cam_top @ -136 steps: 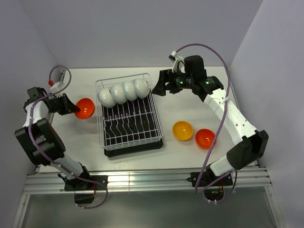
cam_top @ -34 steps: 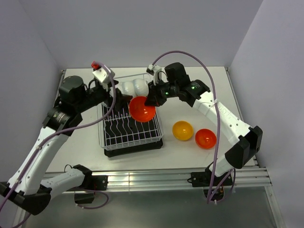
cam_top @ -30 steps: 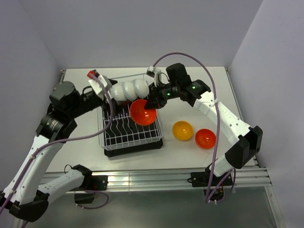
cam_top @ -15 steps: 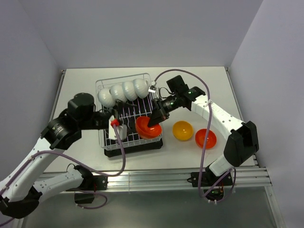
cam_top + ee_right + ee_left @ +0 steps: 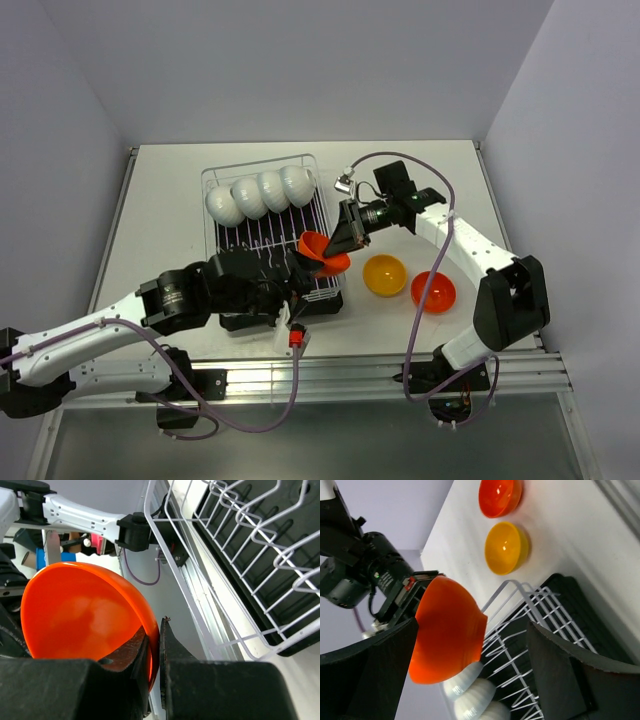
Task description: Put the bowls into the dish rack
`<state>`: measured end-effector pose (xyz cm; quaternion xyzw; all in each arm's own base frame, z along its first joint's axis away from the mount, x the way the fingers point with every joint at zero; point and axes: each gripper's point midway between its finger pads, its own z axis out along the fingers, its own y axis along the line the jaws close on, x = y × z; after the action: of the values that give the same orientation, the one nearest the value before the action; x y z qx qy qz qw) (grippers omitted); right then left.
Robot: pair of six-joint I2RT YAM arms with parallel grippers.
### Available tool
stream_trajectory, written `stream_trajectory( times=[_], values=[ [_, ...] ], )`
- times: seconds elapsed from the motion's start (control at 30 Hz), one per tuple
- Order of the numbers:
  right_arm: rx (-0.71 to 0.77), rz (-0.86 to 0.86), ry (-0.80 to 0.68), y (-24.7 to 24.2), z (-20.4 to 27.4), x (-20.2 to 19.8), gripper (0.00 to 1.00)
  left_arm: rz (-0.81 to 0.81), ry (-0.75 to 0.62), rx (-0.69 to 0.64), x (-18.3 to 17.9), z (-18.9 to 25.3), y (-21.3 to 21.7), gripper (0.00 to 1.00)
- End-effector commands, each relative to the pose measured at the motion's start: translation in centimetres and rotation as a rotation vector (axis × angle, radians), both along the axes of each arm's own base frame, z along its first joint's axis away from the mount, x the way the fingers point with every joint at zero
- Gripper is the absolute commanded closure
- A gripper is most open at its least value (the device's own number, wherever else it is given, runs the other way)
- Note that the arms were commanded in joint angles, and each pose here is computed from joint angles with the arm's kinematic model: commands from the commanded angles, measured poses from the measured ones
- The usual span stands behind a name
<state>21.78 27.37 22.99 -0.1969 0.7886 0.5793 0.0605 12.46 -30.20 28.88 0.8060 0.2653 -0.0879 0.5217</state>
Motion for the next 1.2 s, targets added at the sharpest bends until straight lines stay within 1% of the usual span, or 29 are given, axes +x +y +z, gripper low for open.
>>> stream_trajectory(
  times=[0.0,0.23,0.37,0.47,0.5,0.53,0.57,0.6,0.67,0.8,0.83,0.97,1.03,1.07,1.13,1.17],
  values=[
    [0.054,0.023,-0.003,0.0,1.6,-1.3,1.00,0.053,-0.154,-0.068,1.7,2.3,-0.6,0.05],
    [0.027,0.027,-0.010,0.2,0.9,-1.8,1.00,0.069,-0.221,-0.035,2.5,1.3,-0.9,0.05],
    [0.031,0.037,-0.016,0.4,1.4,-2.1,1.00,0.060,-0.216,0.014,2.4,0.1,-0.8,0.06],
    [0.028,0.041,-0.023,0.4,1.4,-2.3,1.00,0.067,-0.195,0.051,2.5,-0.8,-0.7,0.11],
    [0.029,0.043,-0.027,0.5,1.4,-2.4,1.00,0.068,-0.194,0.056,2.6,-0.9,-0.7,0.15],
    [0.030,0.045,-0.025,0.5,1.4,-2.5,1.00,0.069,-0.194,0.059,2.6,-1.0,-0.8,0.18],
    [0.030,0.046,-0.025,0.5,1.4,-2.5,1.00,0.071,-0.194,0.061,2.7,-1.1,-0.7,0.25],
    [0.032,0.048,-0.026,0.5,1.5,-2.6,1.00,0.067,-0.197,0.068,2.6,-1.3,-0.8,0.28],
    [0.034,0.055,-0.027,0.6,1.7,-2.7,1.00,0.072,-0.205,0.087,2.9,-1.7,-0.7,0.32],
    [0.034,0.063,-0.031,0.8,1.6,-3.0,1.00,0.066,-0.226,0.091,3.0,-2.0,-0.8,0.36],
    [0.034,0.062,-0.016,0.8,1.5,-3.2,1.00,0.063,-0.227,0.099,3.0,-2.3,-0.8,0.36],
    [0.035,0.066,-0.023,0.8,1.6,-3.4,1.00,0.048,-0.252,0.110,2.9,-2.7,-0.6,0.20],
    [0.033,0.066,-0.024,0.8,1.6,-3.4,1.00,0.045,-0.254,0.117,2.9,-2.9,-0.5,0.20],
    [0.031,0.065,-0.023,0.8,1.5,-3.4,1.00,0.075,-0.273,0.133,3.5,-3.0,-0.2,0.23],
    [0.030,0.064,-0.019,0.8,1.4,-3.5,1.00,0.083,-0.285,0.137,3.8,-2.9,-0.2,0.27],
    [0.031,0.064,-0.019,0.8,1.4,-3.5,1.00,0.084,-0.290,0.140,3.8,-3.0,-0.1,0.32]
  ],
)
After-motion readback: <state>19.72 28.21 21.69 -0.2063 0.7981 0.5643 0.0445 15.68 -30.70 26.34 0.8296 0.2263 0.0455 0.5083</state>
